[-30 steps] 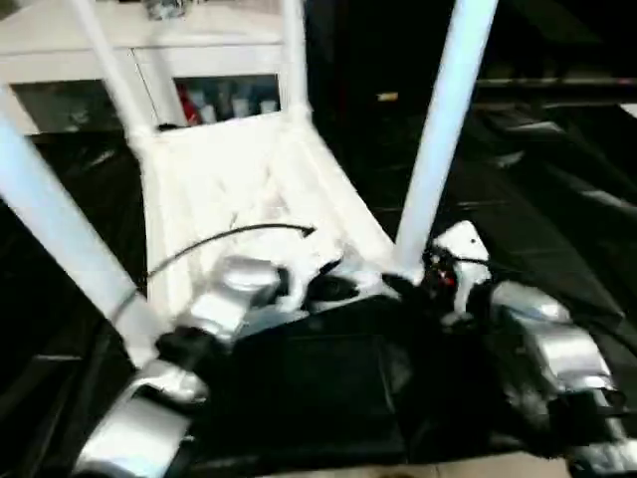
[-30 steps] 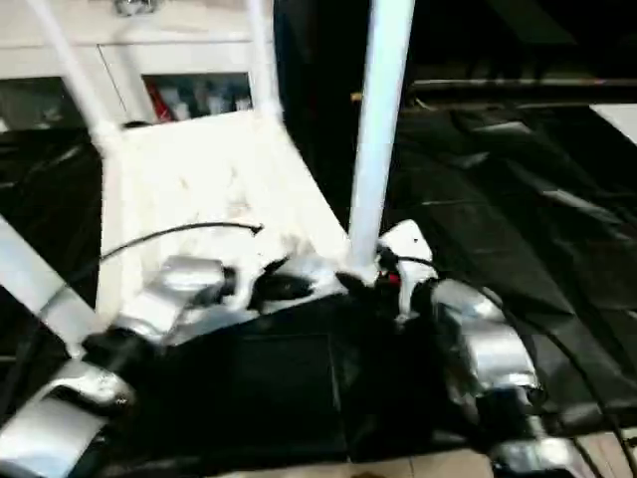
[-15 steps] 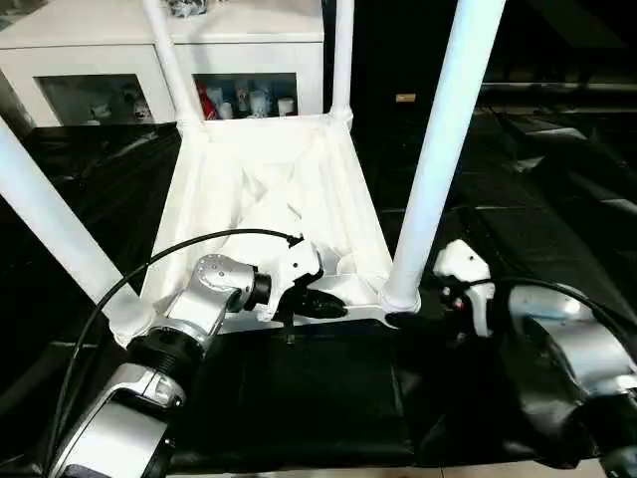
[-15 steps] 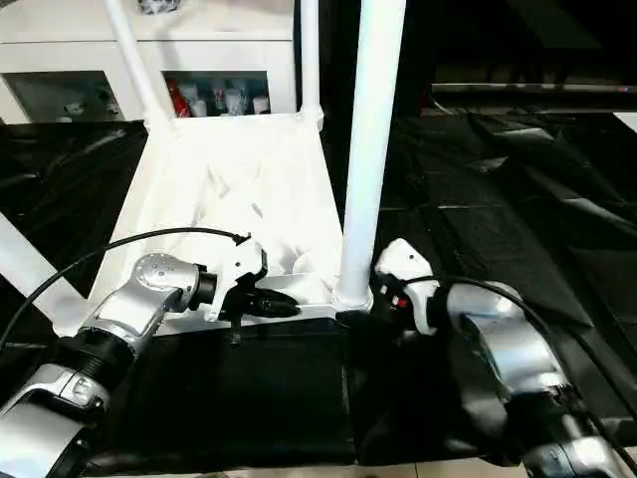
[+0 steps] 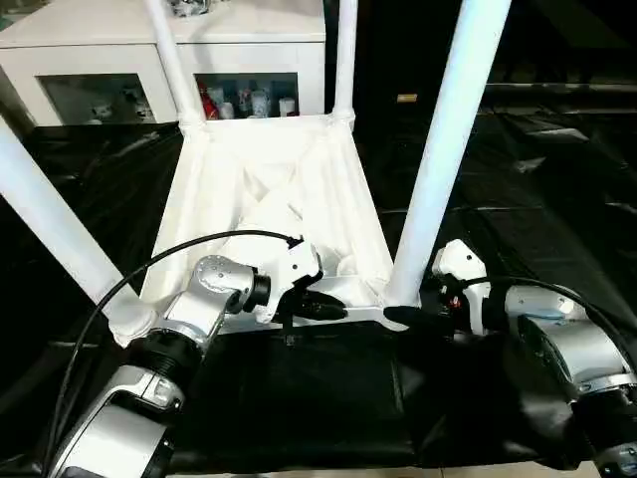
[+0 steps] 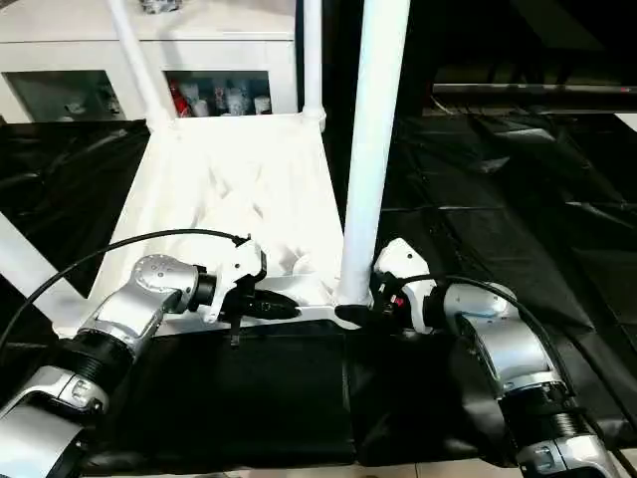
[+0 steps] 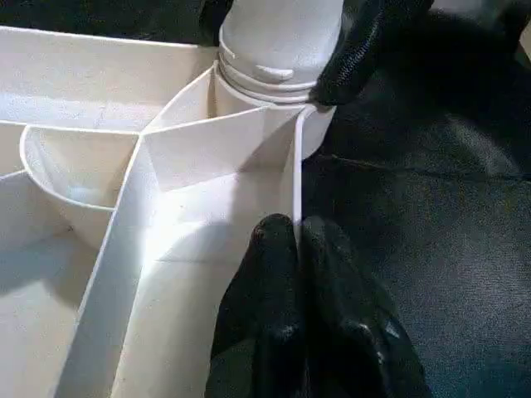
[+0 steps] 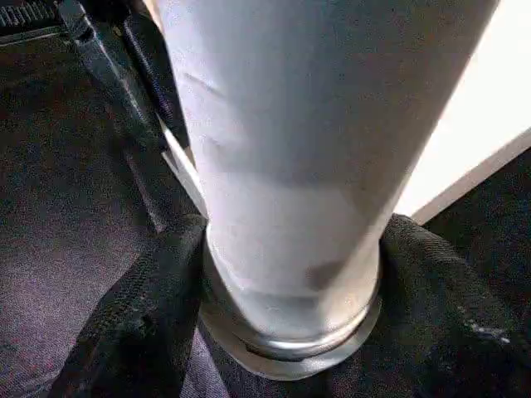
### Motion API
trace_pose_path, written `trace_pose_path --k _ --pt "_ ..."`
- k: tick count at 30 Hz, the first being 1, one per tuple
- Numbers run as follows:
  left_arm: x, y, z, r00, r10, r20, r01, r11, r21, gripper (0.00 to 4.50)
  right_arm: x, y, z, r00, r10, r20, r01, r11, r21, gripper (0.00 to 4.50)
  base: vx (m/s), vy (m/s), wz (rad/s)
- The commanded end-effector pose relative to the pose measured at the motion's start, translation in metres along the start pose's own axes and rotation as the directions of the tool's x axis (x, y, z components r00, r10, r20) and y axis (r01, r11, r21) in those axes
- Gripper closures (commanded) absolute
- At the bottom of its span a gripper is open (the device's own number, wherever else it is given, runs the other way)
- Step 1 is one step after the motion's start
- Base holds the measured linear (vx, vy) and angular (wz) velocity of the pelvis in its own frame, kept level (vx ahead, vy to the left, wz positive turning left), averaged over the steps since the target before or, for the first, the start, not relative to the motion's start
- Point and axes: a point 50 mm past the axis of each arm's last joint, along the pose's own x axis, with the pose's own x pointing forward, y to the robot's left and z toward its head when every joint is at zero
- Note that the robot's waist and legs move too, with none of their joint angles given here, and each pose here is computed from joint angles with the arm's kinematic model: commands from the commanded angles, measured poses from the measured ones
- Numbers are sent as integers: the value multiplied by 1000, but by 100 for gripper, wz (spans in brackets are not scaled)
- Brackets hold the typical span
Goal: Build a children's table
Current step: Rotate leg to tighten
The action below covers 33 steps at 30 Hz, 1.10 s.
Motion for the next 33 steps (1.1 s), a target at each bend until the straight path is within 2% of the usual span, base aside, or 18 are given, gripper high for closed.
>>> trace_pose_path --k 1,3,4,6,7,8,9,12,13,15,17,20,24,25,28,30,32,33 --pt "6 -5 0 1000 -28 3 28 1000 -2 450 3 1 -3 999 -27 20 26 999 36 178 0 0 0" --pt "11 -3 0 1000 19 -12 -19 1000 -10 450 8 -4 -5 991 -127 31 125 989 75 178 0 0 0" --pt "20 -2 1 998 68 -9 -68 997 -23 450 15 -8 -8 971 -235 34 229 965 127 178 0 0 0" --pt "29 -2 4 995 98 -1 -98 995 -36 450 23 -9 -9 947 -319 32 309 936 170 178 0 0 0" --pt "43 -5 7 992 130 5 -129 990 -58 450 36 -6 -10 910 -413 24 396 887 236 178 0 0 0" --pt "43 -5 7 992 130 5 -129 990 -58 450 36 -6 -10 910 -413 24 396 887 236 178 0 0 0" --pt "54 -8 9 990 142 -4 -142 988 -61 450 44 -6 -11 868 -496 -1 478 835 274 178 0 0 0" --pt "70 -12 14 986 168 -15 -169 983 -66 450 56 -4 -10 834 -550 -30 534 793 293 178 0 0 0" --pt "80 -14 18 983 182 -17 -183 981 -67 450 67 2 -6 847 -532 -20 513 806 295 178 0 0 0" --pt "82 -15 21 985 173 -13 -173 983 -54 450 70 3 -1 856 -517 11 494 823 282 178 0 0 0" --pt "81 -14 21 984 175 -12 -176 983 -51 450 70 2 2 851 -524 28 496 821 284 122 0 0 0" --pt "74 -10 19 983 185 -11 -185 982 -48 450 63 -2 10 841 -532 97 476 814 332 99 0 0 0" --pt "61 -5 14 984 178 -8 -179 983 -39 450 49 -9 14 860 -490 140 434 848 304 65 0 0 0" --pt "47 -4 11 991 131 14 -131 991 -19 450 30 -13 14 908 -394 142 360 908 213 53 0 0 0" --pt "35 -9 8 999 34 31 -34 999 7 450 13 -12 13 953 -277 122 263 957 120 21 0 0 0" --pt "26 -7 5 1000 21 12 -22 1000 6 450 -2 -10 11 982 -172 82 167 984 68 21 0 0 0" --pt "23 -6 4 1000 23 7 -23 1000 6 450 -7 -9 10 988 -137 69 133 989 59 21 0 0 0" --pt "18 -7 3 1000 1 0 -1 1000 13 450 -14 -6 9 997 -66 38 65 998 26 21 0 0 0"
